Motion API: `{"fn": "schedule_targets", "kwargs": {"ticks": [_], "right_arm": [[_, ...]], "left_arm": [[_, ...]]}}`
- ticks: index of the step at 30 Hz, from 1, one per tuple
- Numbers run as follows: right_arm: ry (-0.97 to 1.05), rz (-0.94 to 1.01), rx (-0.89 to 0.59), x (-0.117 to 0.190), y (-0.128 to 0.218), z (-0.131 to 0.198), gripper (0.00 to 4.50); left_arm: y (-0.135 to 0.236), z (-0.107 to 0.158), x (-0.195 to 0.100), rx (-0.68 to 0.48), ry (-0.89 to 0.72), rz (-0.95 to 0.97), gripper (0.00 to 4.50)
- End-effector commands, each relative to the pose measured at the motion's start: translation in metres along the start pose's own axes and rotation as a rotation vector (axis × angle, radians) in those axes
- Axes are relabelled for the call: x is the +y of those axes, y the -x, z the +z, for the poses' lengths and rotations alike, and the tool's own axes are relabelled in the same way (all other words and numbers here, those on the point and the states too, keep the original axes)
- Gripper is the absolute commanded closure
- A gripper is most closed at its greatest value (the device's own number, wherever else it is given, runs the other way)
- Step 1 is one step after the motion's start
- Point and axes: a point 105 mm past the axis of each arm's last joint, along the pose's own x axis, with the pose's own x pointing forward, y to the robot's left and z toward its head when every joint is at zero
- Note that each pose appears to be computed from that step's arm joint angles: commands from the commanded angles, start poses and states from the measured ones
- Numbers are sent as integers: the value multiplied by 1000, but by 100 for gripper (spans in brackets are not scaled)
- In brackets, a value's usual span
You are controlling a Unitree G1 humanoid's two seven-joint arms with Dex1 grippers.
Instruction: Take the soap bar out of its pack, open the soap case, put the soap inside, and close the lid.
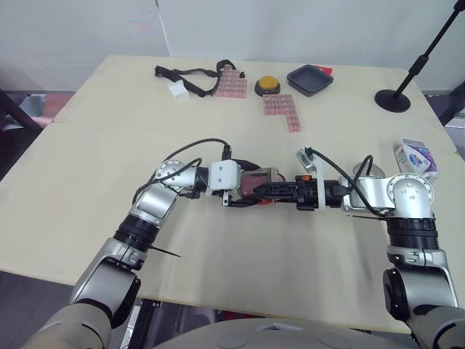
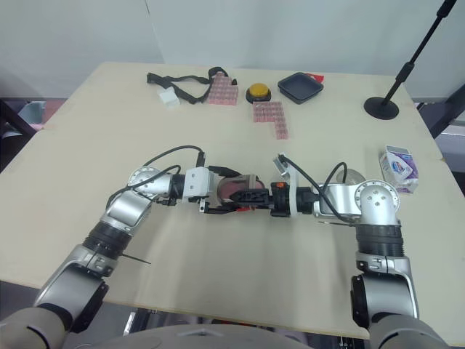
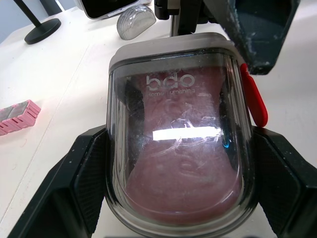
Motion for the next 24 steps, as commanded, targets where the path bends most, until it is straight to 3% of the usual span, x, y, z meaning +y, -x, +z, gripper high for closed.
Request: {"fn": "schedule_targets", "kwargs": {"ticks": [1, 4, 8, 9, 12, 24], "right_arm": [[4, 28, -21, 6, 2, 4, 1], [-5, 30, -27, 6, 2, 4, 1], [-16, 24, -22, 4, 2, 3, 116], [-19, 22, -21, 4, 2, 2, 163], [-24, 19, -17, 3, 2, 2, 236], [-23, -19, 15, -3, 5, -5, 236]], "left_arm": [[1, 12, 6, -30, -48, 12, 101], [1, 12, 6, -31, -47, 11, 101], [0, 12, 8, -31, -45, 18, 101], [0, 12, 8, -32, -46, 19, 101], [0, 12, 10, -33, -47, 24, 101], [0, 14, 15, -49, -40, 57, 101]]}}
